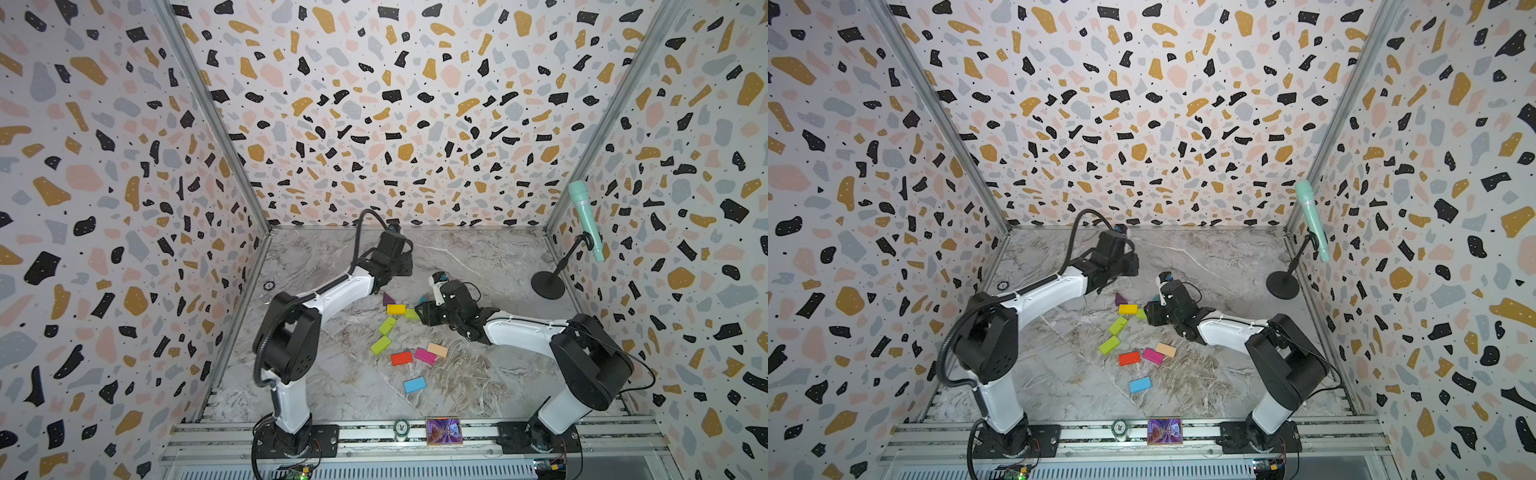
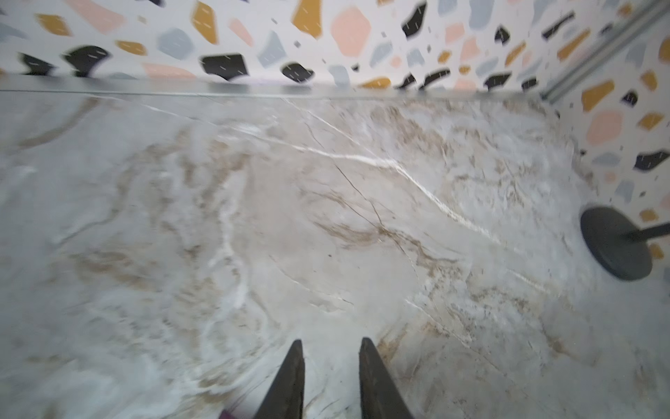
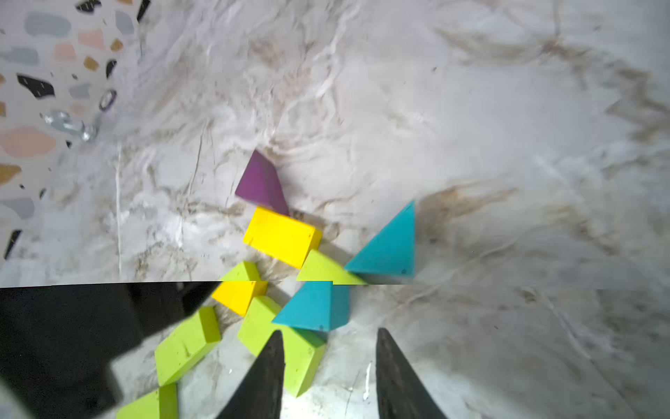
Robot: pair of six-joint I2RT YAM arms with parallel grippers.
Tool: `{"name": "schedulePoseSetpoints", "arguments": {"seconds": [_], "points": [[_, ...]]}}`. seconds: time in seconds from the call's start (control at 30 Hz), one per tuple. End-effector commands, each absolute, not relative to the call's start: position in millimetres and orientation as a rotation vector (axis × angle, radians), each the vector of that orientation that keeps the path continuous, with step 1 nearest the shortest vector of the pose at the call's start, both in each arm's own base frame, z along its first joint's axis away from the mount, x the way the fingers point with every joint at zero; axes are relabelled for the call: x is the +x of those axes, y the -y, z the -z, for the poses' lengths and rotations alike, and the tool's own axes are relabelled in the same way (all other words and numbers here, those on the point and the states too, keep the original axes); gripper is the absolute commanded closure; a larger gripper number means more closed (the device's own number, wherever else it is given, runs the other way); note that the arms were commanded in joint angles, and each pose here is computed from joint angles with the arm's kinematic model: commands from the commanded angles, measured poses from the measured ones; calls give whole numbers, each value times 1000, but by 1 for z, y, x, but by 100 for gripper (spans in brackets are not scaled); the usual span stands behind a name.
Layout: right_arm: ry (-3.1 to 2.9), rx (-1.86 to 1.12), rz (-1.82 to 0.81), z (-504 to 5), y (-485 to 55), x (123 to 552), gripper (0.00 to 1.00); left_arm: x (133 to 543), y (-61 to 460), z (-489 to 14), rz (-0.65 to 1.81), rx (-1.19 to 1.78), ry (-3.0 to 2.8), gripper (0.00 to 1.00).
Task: Assemble a carrot with building blocks
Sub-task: Assemble the building block at the center of the board.
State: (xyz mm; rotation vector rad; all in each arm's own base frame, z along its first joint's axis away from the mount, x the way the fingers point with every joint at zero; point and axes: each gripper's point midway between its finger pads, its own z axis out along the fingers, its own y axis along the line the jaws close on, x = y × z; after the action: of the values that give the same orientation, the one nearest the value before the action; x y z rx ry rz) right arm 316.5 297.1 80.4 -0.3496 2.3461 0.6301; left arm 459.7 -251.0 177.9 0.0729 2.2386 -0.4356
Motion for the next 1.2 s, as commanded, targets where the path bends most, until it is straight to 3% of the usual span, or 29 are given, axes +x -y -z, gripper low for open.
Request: {"name": "schedulePoseSetpoints", "arguments": {"seconds": [0.0, 0.13, 0.3, 0.43, 1.17], "points": [[-2411, -322, -413, -57, -281, 303, 42, 453, 219, -161, 487, -57, -2264, 71], [-2464, -336, -415, -38, -293, 291, 48, 437, 195, -141, 480, -85, -2306, 71], [-2476, -336, -469, -33, -304, 288, 66, 429, 189, -129, 515, -87, -2325, 72], [-2500, -331, -479, -26, -308, 288, 73, 431, 192, -124, 529, -75, -2333, 73], [-2513, -251, -484, -13, -309, 308, 74, 433, 199, -102, 560, -65, -2374, 73]]}}
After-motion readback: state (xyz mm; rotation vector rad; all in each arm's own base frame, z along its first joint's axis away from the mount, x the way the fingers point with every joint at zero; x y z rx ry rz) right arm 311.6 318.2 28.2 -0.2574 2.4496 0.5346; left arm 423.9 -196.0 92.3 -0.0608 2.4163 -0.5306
